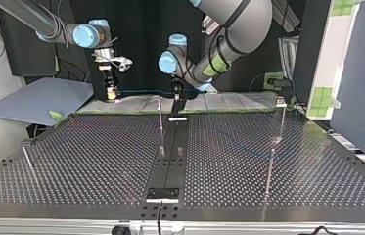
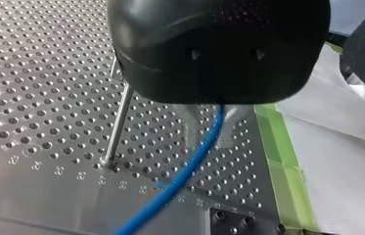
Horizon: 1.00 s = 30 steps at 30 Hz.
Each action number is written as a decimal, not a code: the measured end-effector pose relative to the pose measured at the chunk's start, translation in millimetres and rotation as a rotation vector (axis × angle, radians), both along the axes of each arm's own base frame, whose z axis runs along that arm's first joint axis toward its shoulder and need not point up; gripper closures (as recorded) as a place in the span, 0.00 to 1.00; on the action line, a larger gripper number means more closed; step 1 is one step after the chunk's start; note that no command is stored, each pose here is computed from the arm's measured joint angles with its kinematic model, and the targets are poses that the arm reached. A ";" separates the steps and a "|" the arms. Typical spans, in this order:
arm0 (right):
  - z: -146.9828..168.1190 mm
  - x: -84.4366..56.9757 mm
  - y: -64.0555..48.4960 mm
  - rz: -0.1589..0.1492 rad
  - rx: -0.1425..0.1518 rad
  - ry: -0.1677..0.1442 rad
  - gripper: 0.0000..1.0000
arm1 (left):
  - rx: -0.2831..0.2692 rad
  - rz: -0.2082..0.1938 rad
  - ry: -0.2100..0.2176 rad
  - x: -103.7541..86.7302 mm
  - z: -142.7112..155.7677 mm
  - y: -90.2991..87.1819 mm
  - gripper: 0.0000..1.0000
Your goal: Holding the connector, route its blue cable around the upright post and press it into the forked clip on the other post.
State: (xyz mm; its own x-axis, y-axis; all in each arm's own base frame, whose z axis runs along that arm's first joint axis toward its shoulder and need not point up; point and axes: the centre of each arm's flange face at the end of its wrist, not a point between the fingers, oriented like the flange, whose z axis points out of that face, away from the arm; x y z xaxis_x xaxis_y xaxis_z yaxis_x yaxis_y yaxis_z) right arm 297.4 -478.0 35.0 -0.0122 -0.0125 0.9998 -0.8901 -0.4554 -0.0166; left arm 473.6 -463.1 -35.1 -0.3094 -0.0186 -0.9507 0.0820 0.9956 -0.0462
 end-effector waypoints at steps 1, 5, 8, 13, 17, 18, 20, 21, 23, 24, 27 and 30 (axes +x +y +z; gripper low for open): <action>0.0 0.0 0.0 0.000 0.000 0.000 1.00 | 0.006 -0.002 0.000 -0.3 -0.1 -0.1 0.98; -0.2 0.0 0.1 0.000 0.001 0.000 1.00 | 0.024 -0.005 0.002 -1.1 -0.2 0.0 0.98; -0.2 -0.8 -0.3 -0.002 0.003 -0.002 1.00 | 0.035 -0.004 0.007 -3.2 -0.2 -0.2 0.98; -0.2 -3.2 -1.8 -0.006 0.005 -0.006 1.00 | 0.063 0.014 0.009 -8.8 0.3 -0.7 0.98; 0.1 -4.0 -2.7 -0.007 0.003 -0.009 1.00 | 0.075 0.029 -0.004 -13.0 6.7 -4.1 0.98; 0.2 -4.2 -2.8 -0.007 0.003 -0.010 1.00 | 0.076 0.034 -0.011 -14.0 10.9 -5.8 0.98; 0.1 -4.5 -3.3 -0.008 0.001 -0.011 1.00 | 0.075 0.041 -0.024 -15.3 18.4 -8.8 0.98; 0.0 -4.6 -3.4 -0.008 0.001 -0.012 1.00 | 0.075 0.043 -0.032 -16.0 23.8 -10.9 0.98; 0.1 -5.1 -3.8 -0.009 0.000 -0.015 1.00 | 0.076 0.043 -0.041 -16.9 29.6 -13.5 0.98; 0.2 -5.2 -4.0 -0.009 0.000 -0.016 1.00 | 0.077 0.042 -0.044 -17.4 31.4 -14.6 0.98; 0.3 -5.7 -4.8 -0.011 -0.001 -0.023 1.00 | 0.079 0.039 -0.050 -18.9 34.2 -16.8 0.98; 0.3 -6.9 -6.0 -0.014 -0.001 -0.033 1.00 | 0.079 0.037 -0.051 -19.4 34.9 -17.6 0.98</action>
